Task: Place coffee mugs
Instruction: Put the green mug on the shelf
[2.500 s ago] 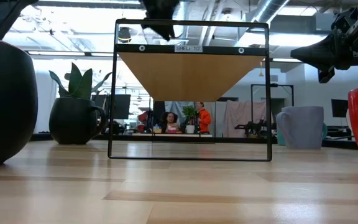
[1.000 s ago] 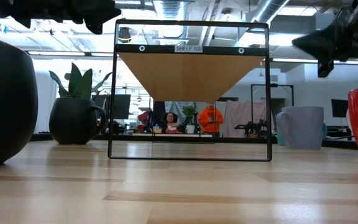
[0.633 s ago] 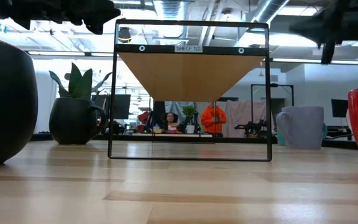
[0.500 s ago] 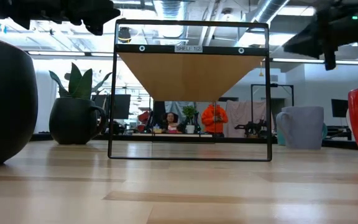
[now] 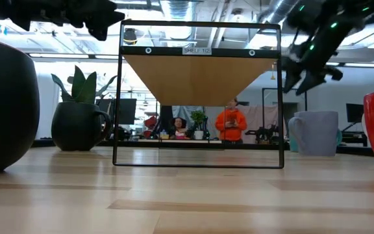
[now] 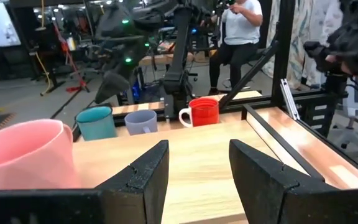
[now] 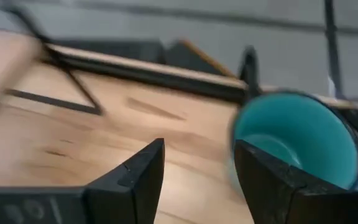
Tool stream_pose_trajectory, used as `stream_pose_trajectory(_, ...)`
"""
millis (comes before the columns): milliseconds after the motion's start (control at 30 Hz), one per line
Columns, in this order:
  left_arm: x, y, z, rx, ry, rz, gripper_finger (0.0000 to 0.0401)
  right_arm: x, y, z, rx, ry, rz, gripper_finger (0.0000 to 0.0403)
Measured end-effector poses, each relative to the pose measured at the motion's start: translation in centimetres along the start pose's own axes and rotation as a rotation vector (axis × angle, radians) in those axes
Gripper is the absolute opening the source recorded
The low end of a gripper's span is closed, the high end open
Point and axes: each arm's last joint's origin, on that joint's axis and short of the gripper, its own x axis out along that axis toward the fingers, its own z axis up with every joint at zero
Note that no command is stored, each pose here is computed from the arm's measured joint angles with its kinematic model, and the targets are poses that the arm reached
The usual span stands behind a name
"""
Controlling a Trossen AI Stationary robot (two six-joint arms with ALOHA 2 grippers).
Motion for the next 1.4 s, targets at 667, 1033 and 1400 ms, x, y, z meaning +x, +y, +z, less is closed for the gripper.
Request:
stream_pose_trajectory(667, 0.0, 0.2, -0.3, -0.047, 0.036, 0.092, 0.0155, 9.5, -0.8, -0.3, -0.018, 0.238, -0.175, 0.0201)
stream_pose_trajectory(1033, 0.0, 0.4, -0.5, -0.031, 0.054, 0.145, 0.0155, 7.4, -0.6, -0.1, -0.095, 0.244, -0.132, 0.0046)
stream_pose_trajectory(1400, -0.1, 0.5, -0.5, -0.03, 0.056, 0.172, 0.0155, -2.3, 4.6, 3.9, -0.243, 0.053, 0.163, 0.0046)
